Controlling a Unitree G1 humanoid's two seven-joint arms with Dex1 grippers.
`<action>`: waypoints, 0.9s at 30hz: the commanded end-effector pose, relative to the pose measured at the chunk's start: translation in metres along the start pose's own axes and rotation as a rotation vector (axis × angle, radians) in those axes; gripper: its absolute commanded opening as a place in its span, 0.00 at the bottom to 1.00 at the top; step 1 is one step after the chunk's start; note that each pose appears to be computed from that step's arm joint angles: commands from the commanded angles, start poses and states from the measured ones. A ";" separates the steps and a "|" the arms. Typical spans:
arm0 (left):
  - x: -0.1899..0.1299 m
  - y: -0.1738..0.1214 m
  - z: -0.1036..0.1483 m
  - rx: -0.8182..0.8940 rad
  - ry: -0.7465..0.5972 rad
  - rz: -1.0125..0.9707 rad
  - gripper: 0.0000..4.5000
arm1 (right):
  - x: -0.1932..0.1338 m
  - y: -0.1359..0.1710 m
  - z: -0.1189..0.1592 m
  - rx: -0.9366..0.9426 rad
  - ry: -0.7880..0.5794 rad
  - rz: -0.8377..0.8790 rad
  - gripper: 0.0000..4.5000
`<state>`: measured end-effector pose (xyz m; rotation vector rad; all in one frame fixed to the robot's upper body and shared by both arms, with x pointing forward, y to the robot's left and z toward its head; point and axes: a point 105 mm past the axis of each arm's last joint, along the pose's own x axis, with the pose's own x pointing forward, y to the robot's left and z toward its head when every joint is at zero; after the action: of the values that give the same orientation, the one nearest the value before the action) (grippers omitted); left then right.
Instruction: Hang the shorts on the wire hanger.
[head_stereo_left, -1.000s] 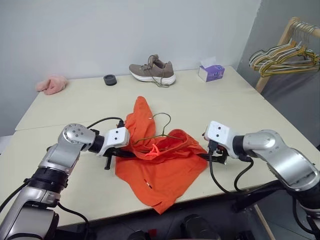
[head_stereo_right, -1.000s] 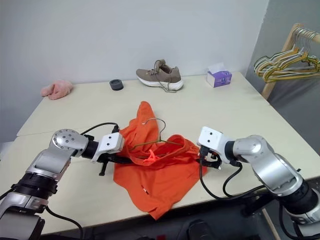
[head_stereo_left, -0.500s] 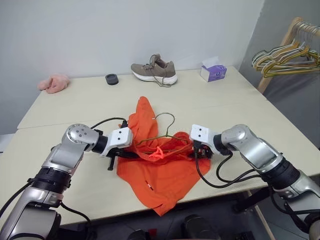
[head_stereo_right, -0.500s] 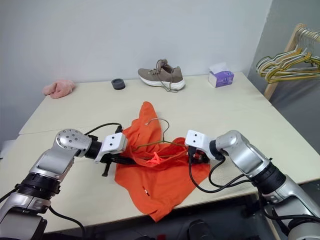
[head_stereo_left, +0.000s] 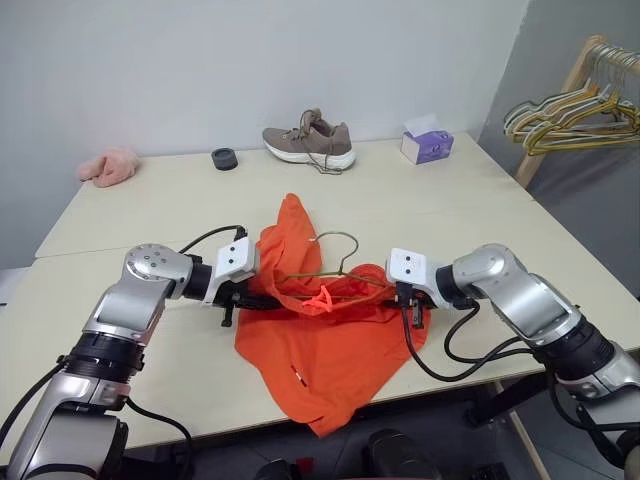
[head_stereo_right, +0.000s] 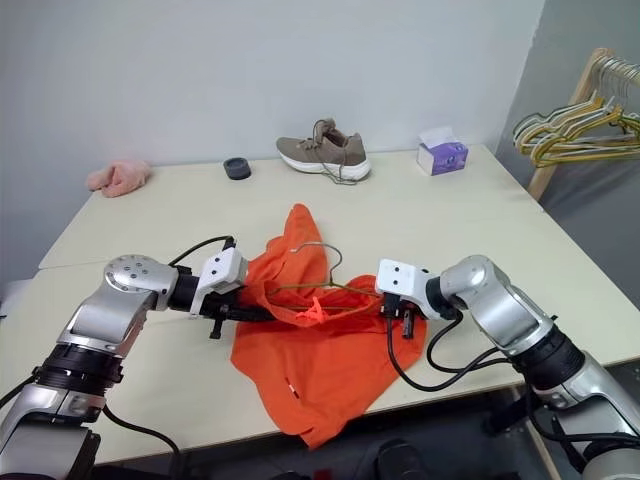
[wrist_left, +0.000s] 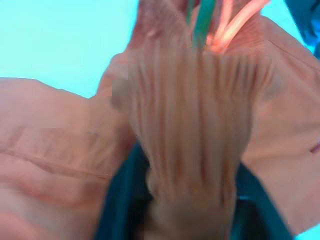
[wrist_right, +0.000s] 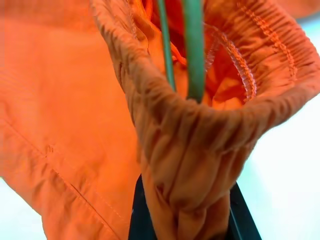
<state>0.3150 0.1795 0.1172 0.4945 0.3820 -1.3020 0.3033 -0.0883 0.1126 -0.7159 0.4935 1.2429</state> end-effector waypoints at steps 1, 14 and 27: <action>-0.014 0.016 0.014 0.009 -0.063 0.086 0.60 | -0.018 -0.004 0.011 0.001 -0.049 -0.037 0.00; -0.047 0.071 0.015 -0.074 -0.223 0.471 0.94 | -0.058 -0.017 -0.045 0.278 0.011 -0.247 0.00; 0.014 0.029 0.066 -0.085 -0.393 0.158 0.94 | -0.115 -0.004 -0.093 0.654 -0.027 -0.656 0.00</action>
<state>0.3501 0.1497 0.1512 0.1663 0.1211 -1.1339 0.2792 -0.2224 0.1066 -0.2451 0.6174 0.5024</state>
